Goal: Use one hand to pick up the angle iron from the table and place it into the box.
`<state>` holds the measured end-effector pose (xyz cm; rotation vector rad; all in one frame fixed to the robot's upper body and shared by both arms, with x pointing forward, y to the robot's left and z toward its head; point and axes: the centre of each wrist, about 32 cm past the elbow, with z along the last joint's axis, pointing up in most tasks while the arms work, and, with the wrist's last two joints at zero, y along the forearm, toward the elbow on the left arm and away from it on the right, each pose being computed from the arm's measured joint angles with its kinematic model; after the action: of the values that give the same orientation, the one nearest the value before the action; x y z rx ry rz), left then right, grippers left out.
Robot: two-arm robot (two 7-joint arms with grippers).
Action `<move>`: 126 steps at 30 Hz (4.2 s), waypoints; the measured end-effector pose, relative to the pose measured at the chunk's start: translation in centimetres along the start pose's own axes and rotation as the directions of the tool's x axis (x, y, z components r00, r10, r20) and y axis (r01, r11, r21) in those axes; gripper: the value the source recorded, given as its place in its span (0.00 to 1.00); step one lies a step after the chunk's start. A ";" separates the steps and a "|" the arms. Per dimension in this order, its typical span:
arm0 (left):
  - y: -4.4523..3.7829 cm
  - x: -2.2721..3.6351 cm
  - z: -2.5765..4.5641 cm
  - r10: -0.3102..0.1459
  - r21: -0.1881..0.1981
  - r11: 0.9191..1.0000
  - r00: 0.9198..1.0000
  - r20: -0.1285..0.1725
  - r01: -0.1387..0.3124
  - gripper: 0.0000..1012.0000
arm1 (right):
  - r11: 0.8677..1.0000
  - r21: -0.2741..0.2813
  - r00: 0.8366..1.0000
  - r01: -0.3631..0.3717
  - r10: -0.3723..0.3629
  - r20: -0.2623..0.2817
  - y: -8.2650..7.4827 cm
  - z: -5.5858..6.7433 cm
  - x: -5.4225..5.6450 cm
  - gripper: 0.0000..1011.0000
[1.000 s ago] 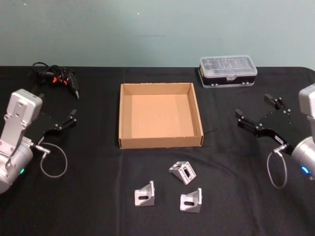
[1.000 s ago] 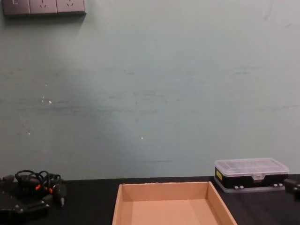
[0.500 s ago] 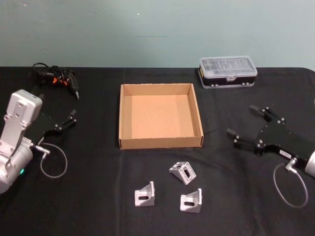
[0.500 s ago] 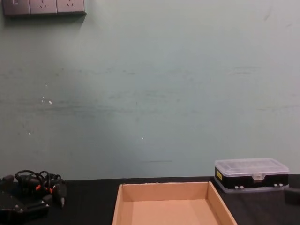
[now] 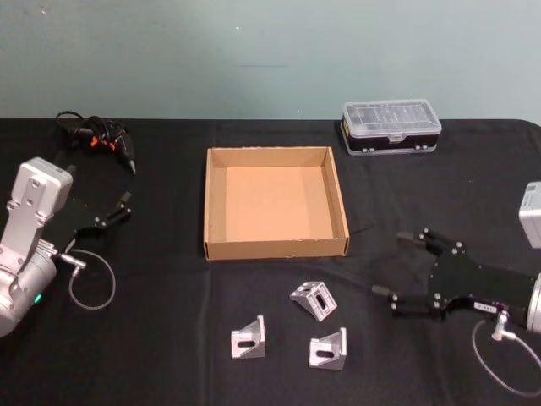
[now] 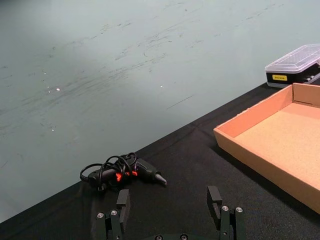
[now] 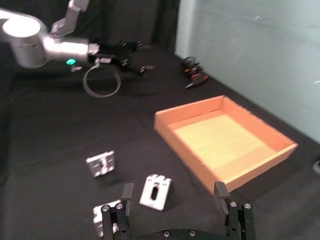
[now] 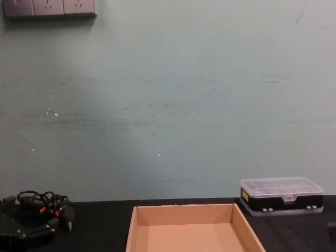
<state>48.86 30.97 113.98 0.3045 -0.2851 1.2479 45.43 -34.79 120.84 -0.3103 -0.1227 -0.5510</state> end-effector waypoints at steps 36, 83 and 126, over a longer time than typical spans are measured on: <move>0.00 0.00 0.00 0.000 0.000 1.000 1.000 0.000 0.000 1.00 | 0.935 -0.153 0.947 -0.321 0.322 -0.016 2.0 -2.2 0.0 0.99; 0.00 0.00 0.00 0.000 0.000 1.000 1.000 0.000 0.000 1.00 | 0.933 -0.138 0.943 -0.332 0.325 -0.070 6.4 -3.9 0.4 0.99; 0.00 0.00 0.00 0.000 0.000 1.000 1.000 0.000 0.000 1.00 | 0.934 -0.137 0.944 -0.331 0.326 -0.058 6.8 -3.7 0.2 0.92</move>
<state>48.86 30.97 113.98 0.3044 -0.2851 1.2480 49.39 -30.58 115.64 -0.4533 0.0045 -0.2320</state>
